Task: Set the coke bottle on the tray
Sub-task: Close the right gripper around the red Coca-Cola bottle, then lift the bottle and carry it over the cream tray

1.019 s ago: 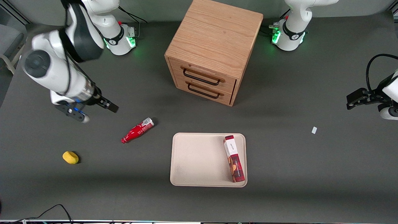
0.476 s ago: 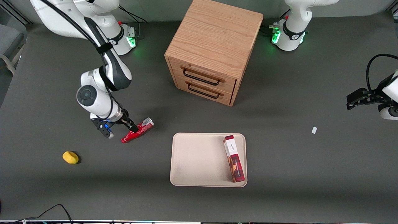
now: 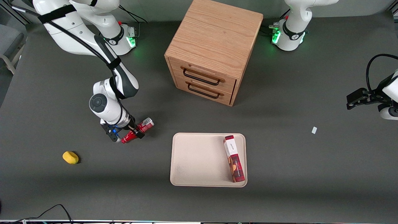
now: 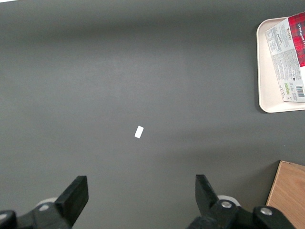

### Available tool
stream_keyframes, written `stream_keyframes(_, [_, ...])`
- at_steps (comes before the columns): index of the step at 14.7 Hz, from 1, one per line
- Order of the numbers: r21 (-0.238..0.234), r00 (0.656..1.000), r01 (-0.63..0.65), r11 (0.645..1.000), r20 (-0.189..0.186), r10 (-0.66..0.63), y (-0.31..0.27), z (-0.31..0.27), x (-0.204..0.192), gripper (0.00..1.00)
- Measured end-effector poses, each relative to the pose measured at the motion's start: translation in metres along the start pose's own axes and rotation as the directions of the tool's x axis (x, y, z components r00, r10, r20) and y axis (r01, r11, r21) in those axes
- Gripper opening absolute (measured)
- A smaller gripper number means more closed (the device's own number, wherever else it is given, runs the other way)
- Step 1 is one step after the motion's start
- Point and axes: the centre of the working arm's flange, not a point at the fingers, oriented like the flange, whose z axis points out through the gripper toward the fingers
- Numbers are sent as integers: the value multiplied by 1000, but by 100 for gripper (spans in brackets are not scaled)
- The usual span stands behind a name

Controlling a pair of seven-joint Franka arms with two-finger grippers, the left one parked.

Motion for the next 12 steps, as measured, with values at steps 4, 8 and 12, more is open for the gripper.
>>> stream_keyframes(4, [0,1000,-3,1000,1,3,1,4,0,75])
stream_keyframes(8, [3,1000,-3,1000,-1,3,0,3,0,56])
stream_keyframes(12, [6,998,57,998,-6,-57,-11,-17,9,56])
